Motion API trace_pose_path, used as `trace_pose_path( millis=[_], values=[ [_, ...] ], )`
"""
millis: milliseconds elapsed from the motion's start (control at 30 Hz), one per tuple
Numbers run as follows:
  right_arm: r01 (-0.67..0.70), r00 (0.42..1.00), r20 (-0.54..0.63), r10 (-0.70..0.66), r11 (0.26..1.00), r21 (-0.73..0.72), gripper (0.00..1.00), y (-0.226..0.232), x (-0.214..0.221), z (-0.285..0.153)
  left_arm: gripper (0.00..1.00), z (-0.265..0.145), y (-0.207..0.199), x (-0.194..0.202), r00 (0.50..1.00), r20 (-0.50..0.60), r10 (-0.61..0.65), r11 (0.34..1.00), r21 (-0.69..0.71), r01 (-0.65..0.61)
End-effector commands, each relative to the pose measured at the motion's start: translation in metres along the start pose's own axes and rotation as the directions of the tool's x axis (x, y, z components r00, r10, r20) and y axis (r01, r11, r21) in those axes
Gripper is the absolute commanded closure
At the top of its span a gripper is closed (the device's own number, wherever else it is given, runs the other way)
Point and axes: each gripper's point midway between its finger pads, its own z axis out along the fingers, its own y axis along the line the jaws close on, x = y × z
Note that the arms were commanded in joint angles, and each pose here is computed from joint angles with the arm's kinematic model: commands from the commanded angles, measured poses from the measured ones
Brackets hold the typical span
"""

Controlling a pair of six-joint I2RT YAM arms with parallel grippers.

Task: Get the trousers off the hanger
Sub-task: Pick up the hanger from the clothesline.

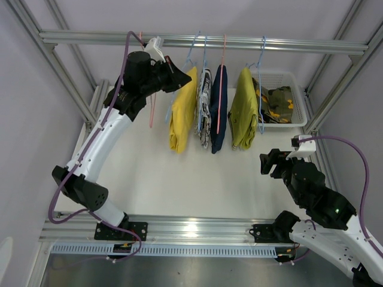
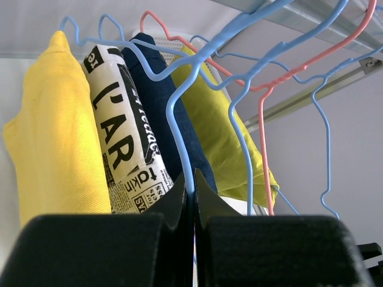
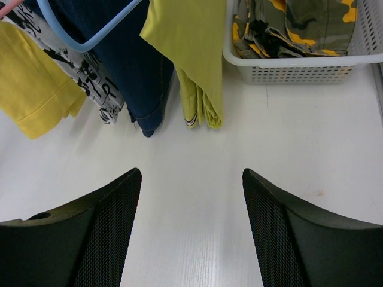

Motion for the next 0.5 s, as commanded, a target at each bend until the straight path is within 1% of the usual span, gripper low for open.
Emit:
trace_pose_path(
  millis=[0,233,467],
  values=[
    [-0.009,1.000,0.029,0.009,1.000,0.003,0.27,0.000,-0.005,0.002,0.99,-0.067,-0.067,-0.116,0.900,0.431,0.059,0.985,0.122,-0.123],
    [-0.009,1.000,0.030,0.009,1.000,0.004,0.27,0.000,-0.005,0.001,0.99,-0.082,-0.075,-0.128,0.880,0.470,0.070,0.983,0.117,-0.141],
    [-0.008,1.000,0.029,0.008,1.000,0.005,0.27,0.000,-0.004,0.001,1.00,-0.074,-0.072,-0.138,0.874,0.479,0.085,0.986,0.084,-0.142]
  ],
)
